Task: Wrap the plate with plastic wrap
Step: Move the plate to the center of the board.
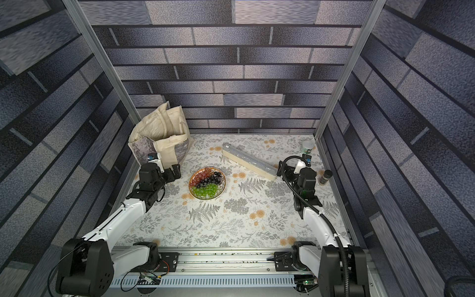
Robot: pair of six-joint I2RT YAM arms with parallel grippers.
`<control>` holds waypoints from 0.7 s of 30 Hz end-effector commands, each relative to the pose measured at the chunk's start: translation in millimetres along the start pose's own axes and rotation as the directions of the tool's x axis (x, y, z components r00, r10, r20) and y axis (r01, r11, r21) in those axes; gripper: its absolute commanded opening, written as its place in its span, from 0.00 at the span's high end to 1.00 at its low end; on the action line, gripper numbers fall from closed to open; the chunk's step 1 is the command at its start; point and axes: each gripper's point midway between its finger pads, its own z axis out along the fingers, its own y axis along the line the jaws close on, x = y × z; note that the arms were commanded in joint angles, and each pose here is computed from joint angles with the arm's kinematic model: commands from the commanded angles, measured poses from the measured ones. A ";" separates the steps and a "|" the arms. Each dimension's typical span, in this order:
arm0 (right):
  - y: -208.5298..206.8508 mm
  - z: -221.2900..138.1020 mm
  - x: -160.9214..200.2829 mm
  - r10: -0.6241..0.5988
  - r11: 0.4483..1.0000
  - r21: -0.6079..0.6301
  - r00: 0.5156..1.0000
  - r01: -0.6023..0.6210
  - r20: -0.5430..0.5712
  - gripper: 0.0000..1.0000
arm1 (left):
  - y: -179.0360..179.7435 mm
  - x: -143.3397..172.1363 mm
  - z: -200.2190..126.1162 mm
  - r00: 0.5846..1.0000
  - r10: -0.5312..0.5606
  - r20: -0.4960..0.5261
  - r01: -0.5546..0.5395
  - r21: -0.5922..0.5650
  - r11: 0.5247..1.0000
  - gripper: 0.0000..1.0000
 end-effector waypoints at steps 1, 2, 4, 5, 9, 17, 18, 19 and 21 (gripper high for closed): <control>15.1 2.2 38.2 0.145 0.985 -0.062 0.966 -0.162 -0.214 0.00 | -21.0 42.9 -3.2 0.984 -0.079 -0.157 0.090 0.058 0.994 0.00; 17.2 3.2 42.1 0.164 0.981 -0.066 0.956 -0.185 -0.243 0.00 | -25.5 49.5 -1.3 0.982 -0.075 -0.175 0.088 0.069 0.994 0.00; 21.8 5.5 50.4 0.178 0.974 -0.082 0.938 -0.211 -0.297 0.00 | -32.9 59.7 5.2 0.974 -0.082 -0.210 0.103 0.091 0.991 0.00; 23.2 6.6 52.8 0.185 0.971 -0.086 0.932 -0.222 -0.313 0.00 | -34.5 62.0 8.6 0.970 -0.094 -0.223 0.118 0.098 0.988 0.00; 23.9 9.5 61.8 0.203 0.965 -0.083 0.911 -0.247 -0.358 0.00 | -39.1 60.7 25.6 0.950 -0.185 -0.251 0.222 0.128 0.967 0.00; 23.8 11.6 74.3 0.227 0.956 -0.081 0.885 -0.282 -0.407 0.00 | -48.2 50.7 56.9 0.916 -0.279 -0.287 0.346 0.217 0.913 0.00; 24.0 11.6 75.8 0.231 0.954 -0.081 0.881 -0.288 -0.413 0.00 | -50.2 51.1 60.9 0.914 -0.277 -0.298 0.349 0.224 0.910 0.00; 23.8 11.8 75.6 0.239 0.951 -0.082 0.878 -0.297 -0.415 0.00 | -52.6 51.3 64.1 0.911 -0.273 -0.308 0.351 0.233 0.907 0.00; 22.5 11.6 74.0 0.259 0.945 -0.078 0.870 -0.318 -0.419 0.00 | -61.6 53.0 70.9 0.902 -0.264 -0.341 0.361 0.263 0.895 0.00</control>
